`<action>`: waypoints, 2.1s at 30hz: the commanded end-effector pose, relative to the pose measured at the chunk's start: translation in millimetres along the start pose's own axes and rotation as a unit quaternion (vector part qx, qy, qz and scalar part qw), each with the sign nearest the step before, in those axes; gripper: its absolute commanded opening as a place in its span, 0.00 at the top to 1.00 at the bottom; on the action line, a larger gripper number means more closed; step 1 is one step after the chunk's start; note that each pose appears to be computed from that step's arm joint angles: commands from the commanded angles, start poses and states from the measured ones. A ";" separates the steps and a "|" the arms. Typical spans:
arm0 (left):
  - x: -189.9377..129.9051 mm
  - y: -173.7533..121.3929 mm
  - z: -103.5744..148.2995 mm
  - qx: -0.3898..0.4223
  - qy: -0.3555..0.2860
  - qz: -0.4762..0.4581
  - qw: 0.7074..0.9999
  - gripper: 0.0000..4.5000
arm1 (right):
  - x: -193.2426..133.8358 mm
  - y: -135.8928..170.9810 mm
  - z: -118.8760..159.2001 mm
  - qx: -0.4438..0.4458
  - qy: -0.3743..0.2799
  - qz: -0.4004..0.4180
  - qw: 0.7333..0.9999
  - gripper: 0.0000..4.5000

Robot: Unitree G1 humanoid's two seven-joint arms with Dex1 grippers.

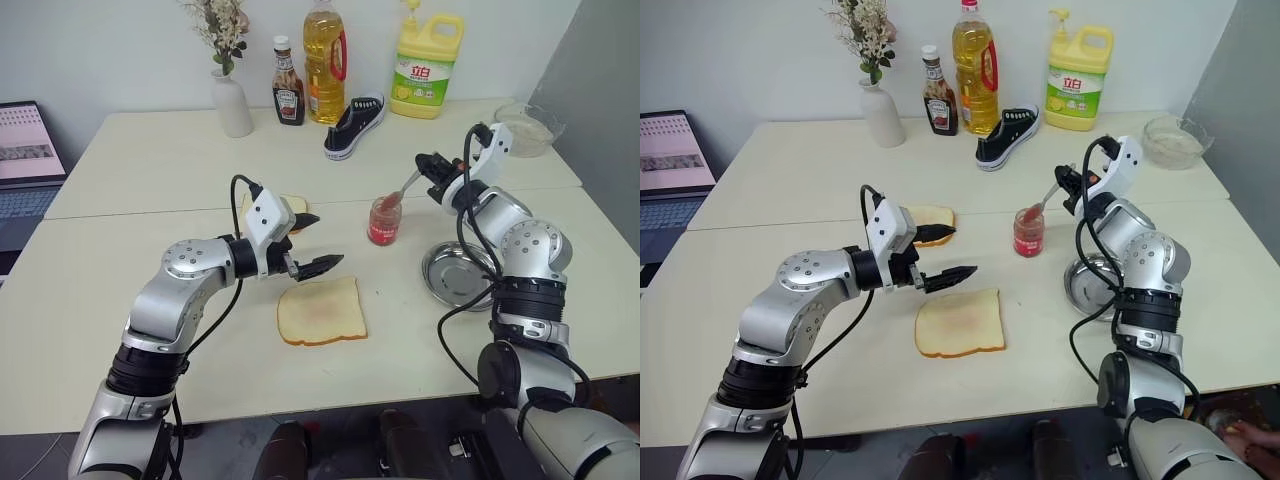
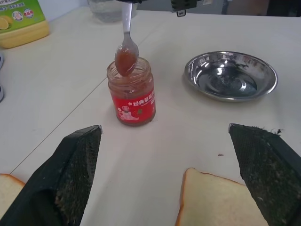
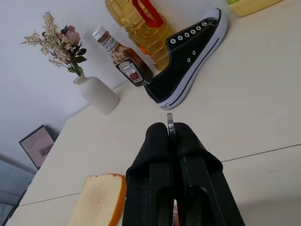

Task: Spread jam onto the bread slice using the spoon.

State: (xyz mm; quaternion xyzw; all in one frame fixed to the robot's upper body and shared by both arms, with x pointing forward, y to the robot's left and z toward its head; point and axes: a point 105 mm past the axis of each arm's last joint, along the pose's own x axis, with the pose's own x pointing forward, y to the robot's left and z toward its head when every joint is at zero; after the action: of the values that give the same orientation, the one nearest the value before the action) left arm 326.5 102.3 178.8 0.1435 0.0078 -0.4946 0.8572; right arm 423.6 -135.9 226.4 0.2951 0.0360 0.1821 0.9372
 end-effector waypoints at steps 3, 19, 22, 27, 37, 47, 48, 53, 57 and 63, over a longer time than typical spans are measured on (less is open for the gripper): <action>-2.6 3.0 10.5 0.019 -0.013 0.000 1.000 0.00 | -4.2 13.4 21.7 -0.004 -0.038 0.023 0.999 0.99; -19.3 6.7 9.0 0.024 0.004 -0.008 1.000 0.00 | -13.1 24.2 29.7 0.211 -0.073 0.076 0.972 0.99; -20.1 6.6 9.1 0.024 0.005 -0.009 1.000 0.00 | -13.9 25.0 29.9 0.223 -0.076 0.078 0.969 0.99; -22.0 6.6 8.9 0.024 0.010 -0.013 1.000 0.00 | -15.8 21.9 31.0 0.246 -0.086 0.076 0.962 0.99; -58.1 -1.2 -6.5 0.025 0.037 0.004 0.999 0.00 | -28.7 66.3 26.5 0.299 -0.061 0.139 0.942 0.99; -97.5 -53.4 -20.5 0.005 0.061 -0.019 0.998 0.00 | -60.4 122.4 -32.7 0.308 0.084 0.199 0.927 0.99; -103.0 -59.2 -23.3 0.001 0.068 -0.023 0.997 0.00 | -63.1 124.2 -41.6 0.305 0.100 0.201 0.926 0.99; -126.5 -69.2 -35.7 -0.004 0.096 -0.011 0.995 0.00 | -73.2 124.4 -83.1 0.259 0.171 0.202 0.929 0.99; -136.9 -76.1 -44.7 -0.001 0.111 -0.013 0.994 0.00 | -75.3 117.5 -104.1 0.193 0.200 0.199 0.940 0.99; -140.9 -81.7 -53.0 -0.008 0.115 -0.008 0.993 0.00 | -69.5 113.0 -111.2 0.065 0.192 0.210 0.956 0.99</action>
State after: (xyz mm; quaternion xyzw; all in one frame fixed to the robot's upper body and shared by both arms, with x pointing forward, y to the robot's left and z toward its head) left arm 190.5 196.8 123.2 0.1771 0.1304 -0.4850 0.8464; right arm 307.7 -20.4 178.9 0.3443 0.2057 0.3953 0.8264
